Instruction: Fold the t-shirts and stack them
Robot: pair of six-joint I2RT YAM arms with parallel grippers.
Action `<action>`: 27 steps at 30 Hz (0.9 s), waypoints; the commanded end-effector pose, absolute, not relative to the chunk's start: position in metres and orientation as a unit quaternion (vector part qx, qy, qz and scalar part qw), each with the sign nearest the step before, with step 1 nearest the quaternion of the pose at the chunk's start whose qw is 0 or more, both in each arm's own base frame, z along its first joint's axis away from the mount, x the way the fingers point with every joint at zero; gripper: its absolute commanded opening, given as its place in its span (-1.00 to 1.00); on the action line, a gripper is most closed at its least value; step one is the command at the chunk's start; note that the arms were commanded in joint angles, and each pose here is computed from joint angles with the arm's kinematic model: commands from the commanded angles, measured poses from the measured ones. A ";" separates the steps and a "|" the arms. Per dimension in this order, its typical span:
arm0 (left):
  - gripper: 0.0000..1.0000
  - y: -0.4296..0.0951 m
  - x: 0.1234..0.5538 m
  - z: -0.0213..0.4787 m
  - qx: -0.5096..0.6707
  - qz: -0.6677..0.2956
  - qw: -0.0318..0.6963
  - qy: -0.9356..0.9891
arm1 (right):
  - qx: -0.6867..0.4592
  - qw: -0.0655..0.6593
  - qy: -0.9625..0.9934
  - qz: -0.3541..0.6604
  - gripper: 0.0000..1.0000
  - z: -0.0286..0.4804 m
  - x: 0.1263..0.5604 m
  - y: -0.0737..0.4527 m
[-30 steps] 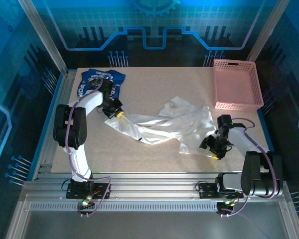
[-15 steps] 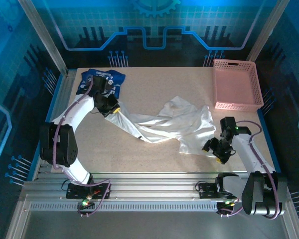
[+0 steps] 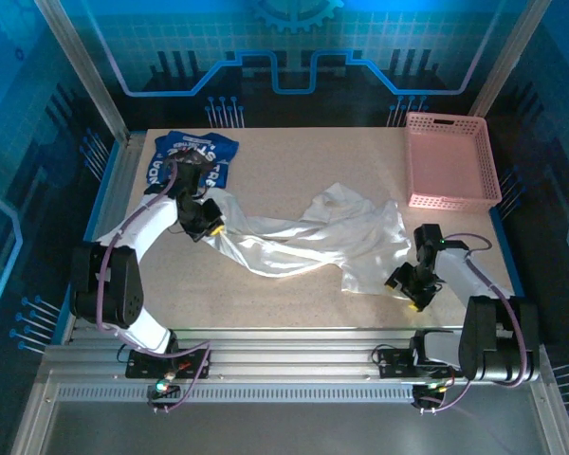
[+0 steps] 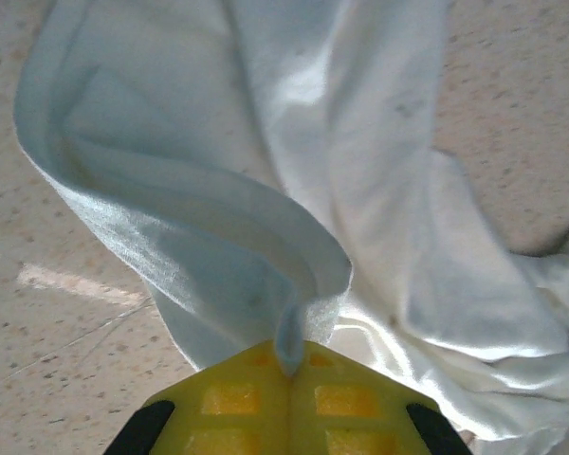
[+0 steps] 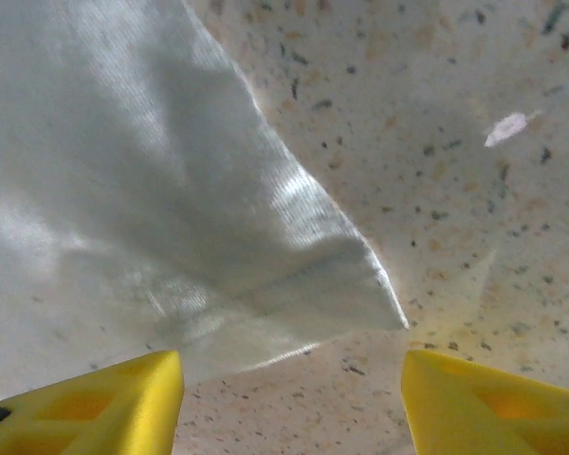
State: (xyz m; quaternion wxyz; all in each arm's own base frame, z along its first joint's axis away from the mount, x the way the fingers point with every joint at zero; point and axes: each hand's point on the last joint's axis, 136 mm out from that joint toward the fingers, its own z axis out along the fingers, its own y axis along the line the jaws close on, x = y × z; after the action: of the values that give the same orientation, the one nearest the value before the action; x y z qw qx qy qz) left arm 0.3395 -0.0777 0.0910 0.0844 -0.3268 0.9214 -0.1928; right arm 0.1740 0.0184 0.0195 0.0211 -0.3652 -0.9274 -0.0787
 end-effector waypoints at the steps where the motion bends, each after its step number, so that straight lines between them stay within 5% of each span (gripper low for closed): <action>1: -0.98 -0.066 0.327 0.085 -0.336 -0.175 0.090 0.921 | -0.378 0.018 -0.922 -0.079 0.26 0.012 0.177 0.016; 13: -0.93 -0.034 0.288 0.061 -0.401 -0.132 0.088 0.902 | -0.376 0.024 -0.924 -0.073 0.08 0.001 0.178 0.014; 23: -1.00 -0.022 0.270 0.059 -0.446 -0.131 0.095 0.880 | -0.368 0.022 -0.926 -0.078 -0.73 0.001 0.181 0.015; 27: -1.00 -0.022 0.270 0.065 -0.444 -0.137 0.102 0.879 | -0.368 0.012 -0.927 -0.079 -0.77 0.007 0.181 0.015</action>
State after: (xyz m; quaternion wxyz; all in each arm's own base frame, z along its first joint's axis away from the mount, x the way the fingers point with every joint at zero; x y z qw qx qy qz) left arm 0.2709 -0.0267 0.0592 0.0890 -0.4350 0.8852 -0.1390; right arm 0.1721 0.0109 0.0119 0.0314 -0.3699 -0.9267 -0.0579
